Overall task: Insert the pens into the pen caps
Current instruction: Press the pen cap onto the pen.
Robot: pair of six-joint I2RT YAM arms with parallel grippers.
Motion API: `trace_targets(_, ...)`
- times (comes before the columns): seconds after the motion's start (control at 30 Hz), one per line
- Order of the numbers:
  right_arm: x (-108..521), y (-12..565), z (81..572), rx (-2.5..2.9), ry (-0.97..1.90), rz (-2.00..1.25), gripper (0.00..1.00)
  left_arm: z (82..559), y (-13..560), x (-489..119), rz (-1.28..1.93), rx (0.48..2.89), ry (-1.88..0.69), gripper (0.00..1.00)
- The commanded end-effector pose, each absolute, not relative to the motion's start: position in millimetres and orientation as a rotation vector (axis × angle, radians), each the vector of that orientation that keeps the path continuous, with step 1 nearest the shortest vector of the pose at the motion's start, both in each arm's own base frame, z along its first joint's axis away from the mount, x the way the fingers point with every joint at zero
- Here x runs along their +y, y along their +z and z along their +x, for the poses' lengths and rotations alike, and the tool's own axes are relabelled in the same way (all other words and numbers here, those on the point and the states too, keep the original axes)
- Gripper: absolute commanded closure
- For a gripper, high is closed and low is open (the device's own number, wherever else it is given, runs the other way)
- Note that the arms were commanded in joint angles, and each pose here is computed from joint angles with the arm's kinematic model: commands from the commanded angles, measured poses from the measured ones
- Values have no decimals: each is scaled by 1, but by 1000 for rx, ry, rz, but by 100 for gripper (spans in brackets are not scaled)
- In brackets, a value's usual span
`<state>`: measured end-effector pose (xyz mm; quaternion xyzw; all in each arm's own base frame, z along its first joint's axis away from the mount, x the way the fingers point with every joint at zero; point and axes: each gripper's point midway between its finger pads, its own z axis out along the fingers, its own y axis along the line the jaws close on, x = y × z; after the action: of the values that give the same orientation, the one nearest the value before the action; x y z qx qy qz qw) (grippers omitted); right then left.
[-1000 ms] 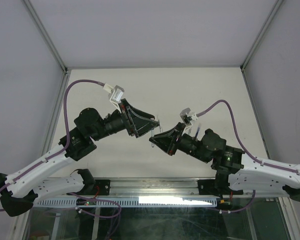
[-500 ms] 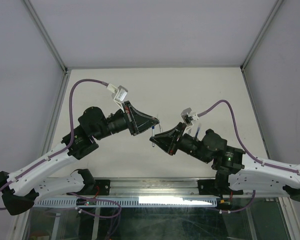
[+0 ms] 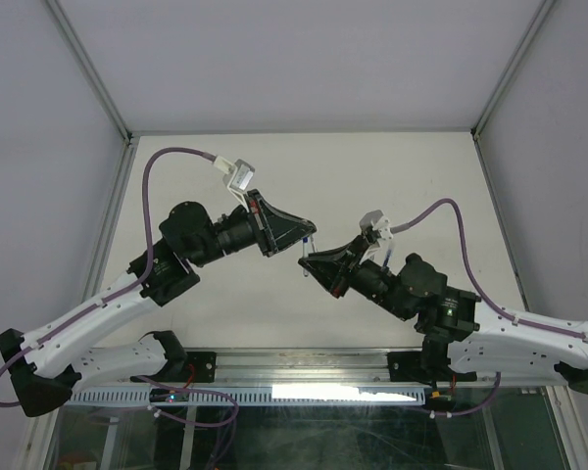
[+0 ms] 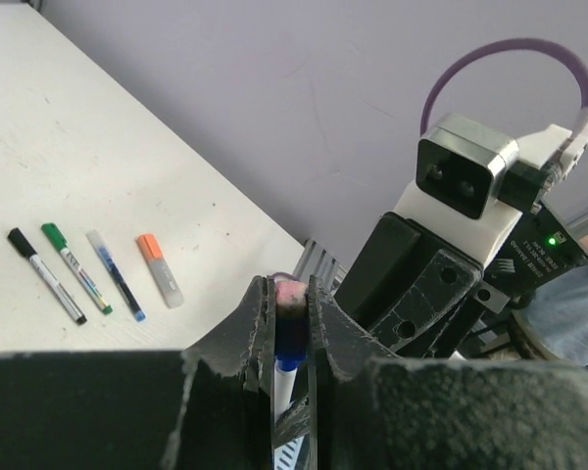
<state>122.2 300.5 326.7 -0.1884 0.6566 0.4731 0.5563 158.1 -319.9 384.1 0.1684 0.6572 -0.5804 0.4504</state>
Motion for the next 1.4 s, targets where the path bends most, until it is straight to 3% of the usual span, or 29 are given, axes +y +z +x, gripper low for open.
trace_targets(0.0, 270, 419, 144, 1251, 1095, -231, 100, 140, 386, -329, 501, 1650, -1522, 100)
trace_targets(0.87, 238, 561, 198, 1032, 953, -160, 100, 130, 321, -356, 606, 1829, -1426, 100)
trace_targets(1.37, 232, 622, 194, 894, 969, -188, 100, 129, 305, -358, 613, 1873, -1419, 100)
